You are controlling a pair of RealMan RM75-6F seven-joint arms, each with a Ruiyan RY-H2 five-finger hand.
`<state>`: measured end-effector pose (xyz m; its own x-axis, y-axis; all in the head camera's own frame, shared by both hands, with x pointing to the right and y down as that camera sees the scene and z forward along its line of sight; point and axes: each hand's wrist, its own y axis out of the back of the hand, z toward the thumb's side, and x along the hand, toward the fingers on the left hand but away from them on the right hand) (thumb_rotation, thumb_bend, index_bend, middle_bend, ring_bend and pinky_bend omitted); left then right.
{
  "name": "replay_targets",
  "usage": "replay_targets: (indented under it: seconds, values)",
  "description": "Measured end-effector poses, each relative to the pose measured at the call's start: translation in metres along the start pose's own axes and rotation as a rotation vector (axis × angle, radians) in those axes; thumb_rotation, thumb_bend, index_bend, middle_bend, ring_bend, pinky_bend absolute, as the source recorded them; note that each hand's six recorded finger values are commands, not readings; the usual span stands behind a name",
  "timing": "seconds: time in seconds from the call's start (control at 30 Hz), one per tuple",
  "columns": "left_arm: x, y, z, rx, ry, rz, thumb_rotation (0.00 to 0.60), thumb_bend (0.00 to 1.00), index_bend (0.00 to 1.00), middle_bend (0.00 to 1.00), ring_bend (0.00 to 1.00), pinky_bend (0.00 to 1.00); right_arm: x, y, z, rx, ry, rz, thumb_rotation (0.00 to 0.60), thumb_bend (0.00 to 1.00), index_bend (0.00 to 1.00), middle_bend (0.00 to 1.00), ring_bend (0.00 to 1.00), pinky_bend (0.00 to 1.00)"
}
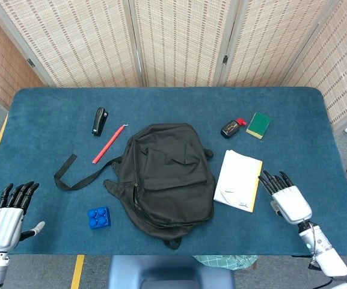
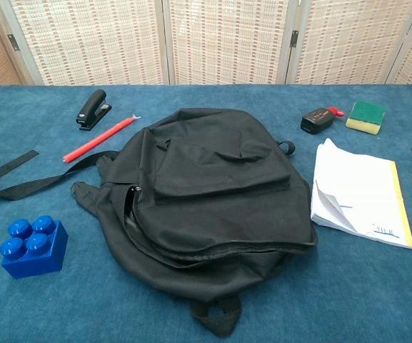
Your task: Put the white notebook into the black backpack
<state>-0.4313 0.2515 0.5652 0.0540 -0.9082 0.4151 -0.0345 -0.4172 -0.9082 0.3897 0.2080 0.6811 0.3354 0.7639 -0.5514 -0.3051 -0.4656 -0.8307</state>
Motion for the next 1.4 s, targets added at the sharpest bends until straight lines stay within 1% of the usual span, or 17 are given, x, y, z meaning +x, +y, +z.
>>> replay_targets:
  seconds: [0.17,0.37,0.6,1.07,1.4]
  values:
    - [0.0,0.0,0.001,0.002,0.001,-0.005,0.6,0.21,0.13,0.13,0.13,0.0,-0.015,-0.018,0.004,0.017,0.018,0.023,0.6,0.44,0.0,0.08,0.18,0.11]
    - [0.001,-0.001,0.002,0.005,0.003,-0.009,0.6,0.21,0.13,0.13,0.13,0.0,-0.031,-0.03,0.012,0.022,0.04,0.025,0.6,0.44,0.0,0.08,0.18,0.11]
    - [0.002,-0.001,0.002,0.006,0.006,-0.011,0.6,0.21,0.13,0.13,0.13,0.0,-0.043,-0.036,0.019,0.019,0.061,0.02,0.6,0.44,0.0,0.08,0.18,0.11]
    - [0.004,-0.002,0.003,0.012,0.008,-0.015,0.6,0.21,0.12,0.13,0.13,0.0,-0.05,-0.043,0.025,0.021,0.08,0.028,0.6,0.44,0.0,0.09,0.18,0.11]
    - [0.004,-0.003,0.002,0.015,0.011,-0.018,0.6,0.21,0.12,0.13,0.13,0.0,-0.054,-0.045,0.029,0.022,0.086,0.029,0.6,0.44,0.0,0.09,0.18,0.11]
